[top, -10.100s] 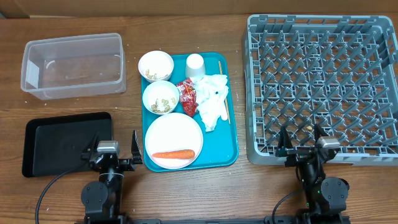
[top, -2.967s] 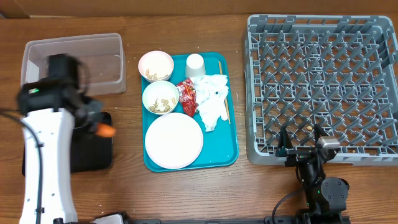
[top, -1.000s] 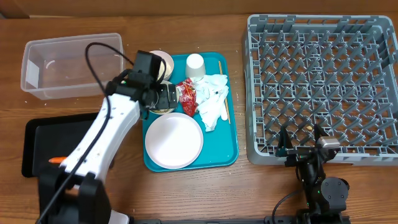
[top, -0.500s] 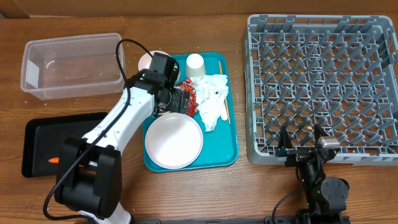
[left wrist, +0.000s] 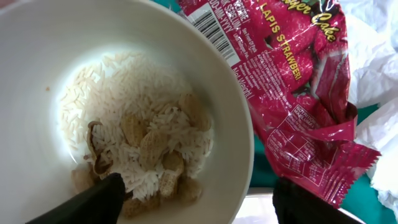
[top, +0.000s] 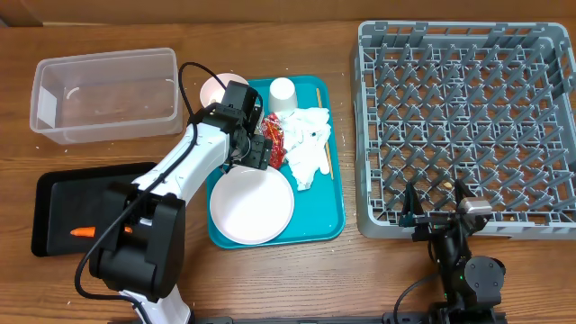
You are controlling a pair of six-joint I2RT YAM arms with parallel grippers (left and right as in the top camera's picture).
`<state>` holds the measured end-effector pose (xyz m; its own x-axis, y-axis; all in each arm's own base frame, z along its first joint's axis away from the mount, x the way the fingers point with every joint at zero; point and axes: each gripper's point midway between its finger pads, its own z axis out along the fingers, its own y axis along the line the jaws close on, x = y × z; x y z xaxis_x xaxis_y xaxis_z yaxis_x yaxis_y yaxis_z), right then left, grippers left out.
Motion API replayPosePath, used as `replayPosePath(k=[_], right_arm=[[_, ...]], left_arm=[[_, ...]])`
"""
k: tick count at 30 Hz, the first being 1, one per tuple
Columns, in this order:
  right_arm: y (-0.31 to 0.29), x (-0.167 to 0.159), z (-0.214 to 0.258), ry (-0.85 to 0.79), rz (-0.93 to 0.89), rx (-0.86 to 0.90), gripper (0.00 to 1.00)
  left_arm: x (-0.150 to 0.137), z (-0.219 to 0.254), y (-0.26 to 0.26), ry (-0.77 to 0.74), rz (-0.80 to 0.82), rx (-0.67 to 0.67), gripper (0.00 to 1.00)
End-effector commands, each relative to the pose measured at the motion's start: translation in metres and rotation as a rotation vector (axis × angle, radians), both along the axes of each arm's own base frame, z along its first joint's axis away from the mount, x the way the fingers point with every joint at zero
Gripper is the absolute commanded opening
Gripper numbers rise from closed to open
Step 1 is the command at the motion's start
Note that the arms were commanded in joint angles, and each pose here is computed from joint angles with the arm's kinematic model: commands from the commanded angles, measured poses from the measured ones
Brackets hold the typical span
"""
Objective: Sort waste into correct bins and load items into the dishwasher rack
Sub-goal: 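Reach the left gripper to the white bowl of rice and grasp its rim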
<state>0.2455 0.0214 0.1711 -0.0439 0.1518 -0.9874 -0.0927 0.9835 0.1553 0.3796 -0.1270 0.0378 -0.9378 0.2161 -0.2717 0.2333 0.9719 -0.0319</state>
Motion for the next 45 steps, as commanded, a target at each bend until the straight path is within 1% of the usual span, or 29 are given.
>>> replayPosePath(k=[1, 7, 9, 12, 16, 17, 18, 21, 23, 27, 30, 34, 37, 41, 43, 45], right_arm=[[0.0, 0.0, -0.002, -0.004, 0.0, -0.003, 1.0], [0.0, 0.0, -0.002, -0.005, 0.0, -0.003, 1.0], [0.0, 0.0, -0.002, -0.004, 0.0, -0.003, 1.0], [0.0, 0.0, -0.002, -0.004, 0.0, -0.003, 1.0], [0.0, 0.0, -0.002, -0.005, 0.0, -0.003, 1.0], [0.0, 0.0, -0.002, -0.004, 0.0, -0.003, 1.0], [0.0, 0.0, -0.002, -0.004, 0.0, -0.003, 1.0], [0.0, 0.0, -0.002, -0.005, 0.0, -0.003, 1.0], [0.0, 0.0, -0.002, -0.004, 0.0, -0.003, 1.0], [0.0, 0.0, -0.002, -0.004, 0.0, -0.003, 1.0], [0.0, 0.0, -0.002, -0.005, 0.0, -0.003, 1.0], [0.0, 0.0, -0.002, -0.005, 0.0, -0.003, 1.0], [0.0, 0.0, -0.002, -0.004, 0.0, -0.003, 1.0], [0.0, 0.0, -0.002, -0.004, 0.0, -0.003, 1.0], [0.0, 0.0, -0.002, -0.004, 0.0, -0.003, 1.0], [0.0, 0.0, -0.002, -0.004, 0.0, -0.003, 1.0]], left_arm=[[0.003, 0.0, -0.006, -0.008, -0.041, -0.004, 0.72], [0.003, 0.0, -0.006, -0.014, -0.083, 0.009, 0.61], [0.003, 0.0, -0.006, -0.016, -0.098, 0.013, 0.54], [0.003, -0.002, -0.006, -0.011, -0.112, 0.019, 0.52], [0.002, -0.004, -0.006, -0.004, -0.12, 0.023, 0.39], [0.002, -0.004, -0.006, -0.005, -0.12, 0.023, 0.33], [0.002, -0.004, -0.006, -0.005, -0.12, 0.023, 0.3], [0.002, -0.003, -0.006, -0.008, -0.12, 0.022, 0.22], [0.003, -0.003, -0.006, -0.009, -0.12, 0.022, 0.19], [0.003, -0.003, -0.006, -0.01, -0.119, 0.021, 0.04], [0.004, 0.002, -0.008, -0.016, -0.121, 0.008, 0.04], [0.007, 0.02, -0.018, -0.026, -0.131, -0.041, 0.04], [0.011, 0.044, -0.025, -0.05, -0.14, -0.081, 0.04], [0.016, 0.087, -0.027, -0.081, -0.066, -0.118, 0.04], [0.014, 0.114, -0.026, -0.094, -0.025, -0.134, 0.04], [0.01, 0.13, -0.025, -0.099, -0.01, -0.142, 0.04]])
